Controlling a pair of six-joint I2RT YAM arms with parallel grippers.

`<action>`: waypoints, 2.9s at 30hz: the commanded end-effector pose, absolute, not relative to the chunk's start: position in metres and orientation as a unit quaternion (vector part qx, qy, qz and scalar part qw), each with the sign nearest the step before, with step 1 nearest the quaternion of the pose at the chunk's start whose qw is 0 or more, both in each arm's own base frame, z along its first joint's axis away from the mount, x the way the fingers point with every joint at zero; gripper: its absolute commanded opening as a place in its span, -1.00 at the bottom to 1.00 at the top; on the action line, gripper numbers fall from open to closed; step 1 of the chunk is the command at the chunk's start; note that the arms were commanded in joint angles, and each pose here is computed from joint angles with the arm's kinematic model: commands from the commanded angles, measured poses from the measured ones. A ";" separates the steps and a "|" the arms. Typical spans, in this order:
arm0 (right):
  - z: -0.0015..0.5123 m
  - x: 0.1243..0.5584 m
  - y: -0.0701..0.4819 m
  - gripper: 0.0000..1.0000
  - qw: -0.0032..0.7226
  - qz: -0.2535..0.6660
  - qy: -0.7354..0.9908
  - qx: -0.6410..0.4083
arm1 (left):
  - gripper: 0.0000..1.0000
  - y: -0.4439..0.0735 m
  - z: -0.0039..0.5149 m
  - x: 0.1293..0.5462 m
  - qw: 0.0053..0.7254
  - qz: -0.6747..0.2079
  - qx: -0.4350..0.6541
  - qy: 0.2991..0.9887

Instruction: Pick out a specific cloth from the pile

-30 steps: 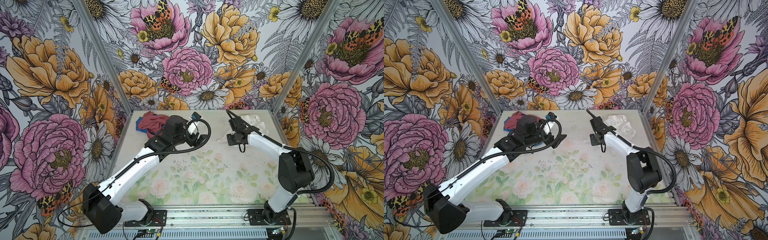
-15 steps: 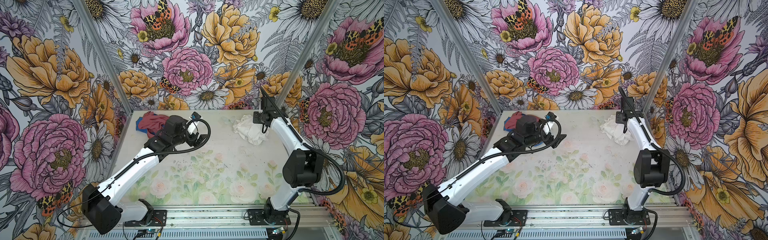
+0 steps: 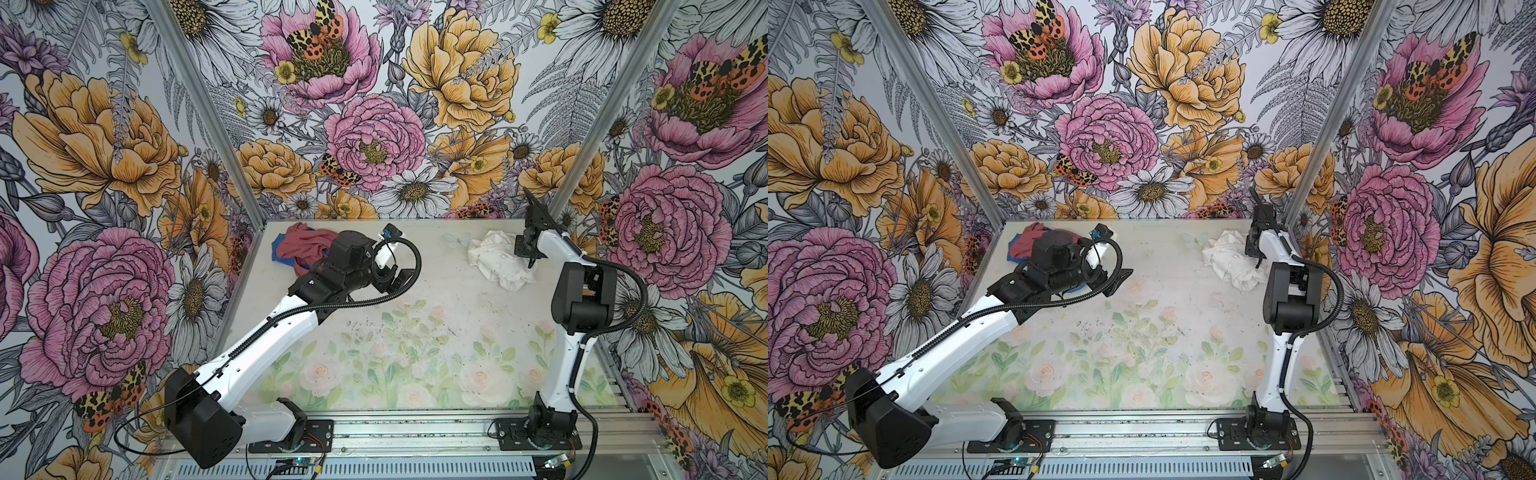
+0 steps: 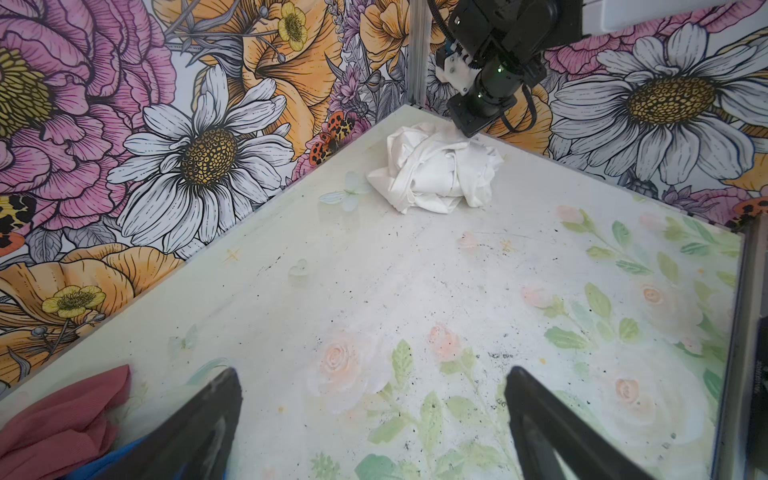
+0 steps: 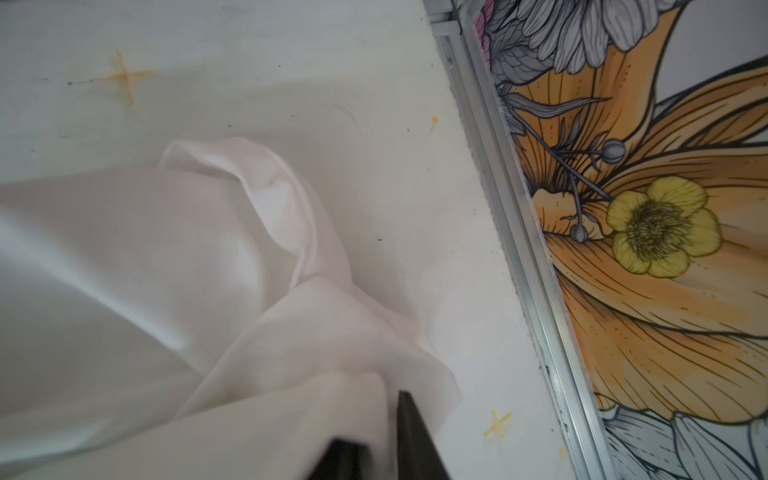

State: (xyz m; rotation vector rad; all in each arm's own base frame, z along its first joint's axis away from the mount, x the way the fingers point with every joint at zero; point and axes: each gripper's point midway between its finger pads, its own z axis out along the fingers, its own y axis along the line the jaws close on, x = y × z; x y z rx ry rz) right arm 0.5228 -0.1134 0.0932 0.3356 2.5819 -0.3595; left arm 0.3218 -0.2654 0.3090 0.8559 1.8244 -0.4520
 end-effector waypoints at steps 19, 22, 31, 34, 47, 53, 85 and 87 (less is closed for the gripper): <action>0.191 0.490 -0.035 0.33 0.380 -0.010 0.921 0.084 | 0.98 -0.269 0.318 0.318 0.518 -0.188 0.357 0.754; 0.151 0.478 -0.012 0.35 0.330 0.050 0.939 0.079 | 0.98 -0.269 0.317 0.318 0.517 -0.189 0.358 0.754; 0.086 0.485 -0.033 0.39 0.258 -0.023 0.962 0.089 | 0.98 -0.269 0.315 0.320 0.516 -0.183 0.358 0.756; 0.069 0.498 -0.031 0.42 0.230 -0.022 0.970 0.076 | 0.98 -0.268 0.315 0.320 0.517 -0.180 0.358 0.757; 0.052 0.553 -0.049 0.44 0.215 -0.035 0.972 0.086 | 0.98 -0.262 0.314 0.326 0.515 -0.179 0.350 0.761; 0.076 0.581 -0.054 0.44 0.250 -0.007 0.963 0.097 | 0.98 -0.260 0.314 0.328 0.516 -0.179 0.347 0.762; 0.275 0.373 -0.015 0.61 0.568 0.059 0.814 0.111 | 0.98 -0.112 0.361 0.360 0.611 -0.053 0.070 0.787; 0.251 0.353 -0.013 0.62 0.585 0.070 0.799 0.119 | 0.98 -0.079 0.341 0.351 0.637 -0.020 -0.013 0.770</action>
